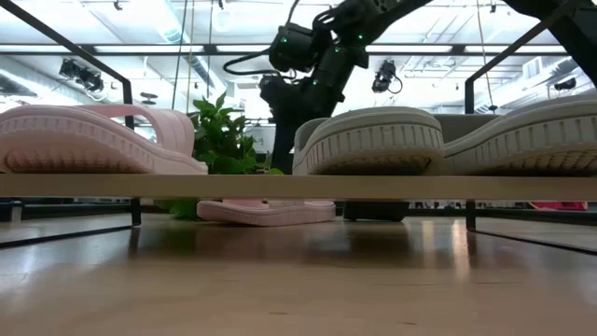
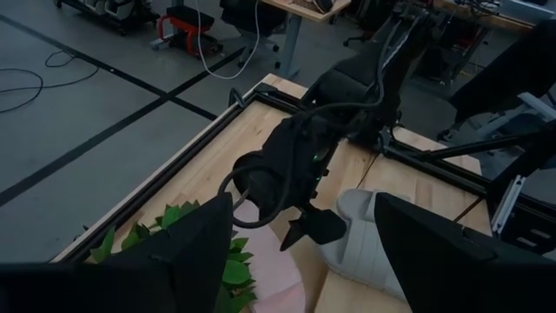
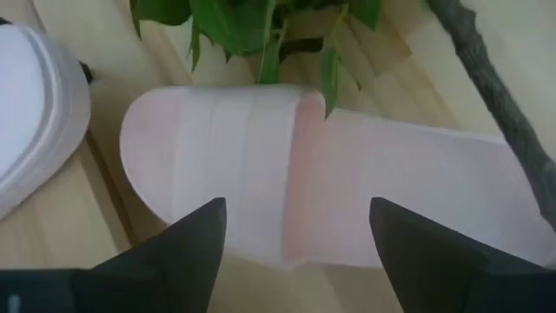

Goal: Pick and place slides into the shelf
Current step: Put the pink slipper on the shelf

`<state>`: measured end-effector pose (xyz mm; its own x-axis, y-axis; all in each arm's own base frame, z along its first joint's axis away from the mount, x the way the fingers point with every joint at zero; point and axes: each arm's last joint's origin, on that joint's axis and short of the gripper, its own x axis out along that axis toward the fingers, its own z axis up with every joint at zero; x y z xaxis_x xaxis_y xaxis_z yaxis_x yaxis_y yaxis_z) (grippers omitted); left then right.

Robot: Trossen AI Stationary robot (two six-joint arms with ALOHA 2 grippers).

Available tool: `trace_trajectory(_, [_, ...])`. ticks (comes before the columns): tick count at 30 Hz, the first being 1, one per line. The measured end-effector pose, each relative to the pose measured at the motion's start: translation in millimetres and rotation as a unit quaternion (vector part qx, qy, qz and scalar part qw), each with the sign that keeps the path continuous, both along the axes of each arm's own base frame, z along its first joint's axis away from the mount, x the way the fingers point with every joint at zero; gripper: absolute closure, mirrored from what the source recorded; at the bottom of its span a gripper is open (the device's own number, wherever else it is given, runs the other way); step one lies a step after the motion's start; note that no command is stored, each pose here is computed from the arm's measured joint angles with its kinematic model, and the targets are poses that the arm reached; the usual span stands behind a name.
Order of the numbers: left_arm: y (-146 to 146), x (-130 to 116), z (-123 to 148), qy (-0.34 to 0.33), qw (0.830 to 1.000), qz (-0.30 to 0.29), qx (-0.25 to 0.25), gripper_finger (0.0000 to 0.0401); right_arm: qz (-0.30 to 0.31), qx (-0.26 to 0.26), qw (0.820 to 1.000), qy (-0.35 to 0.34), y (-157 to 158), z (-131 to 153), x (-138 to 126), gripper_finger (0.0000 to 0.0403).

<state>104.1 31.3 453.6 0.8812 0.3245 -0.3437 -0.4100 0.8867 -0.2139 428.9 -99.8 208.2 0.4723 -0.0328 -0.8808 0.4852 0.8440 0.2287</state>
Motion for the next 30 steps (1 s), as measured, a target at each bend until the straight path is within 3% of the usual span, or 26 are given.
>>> trace_trajectory(15, [0.0, -0.1, 0.0, 0.000, 1.000, 0.000, 0.001, 0.0115, -0.024, -0.005, 1.000, -0.013, 0.4, -24.8, -3.5, 0.0114])
trace_trajectory(30, [-0.1, -0.2, 0.0, 0.000, 1.000, 0.000, 0.000, 0.0115, -0.005, 0.030, 0.999, -0.024, 6.0, -41.2, 3.2, 0.0117])
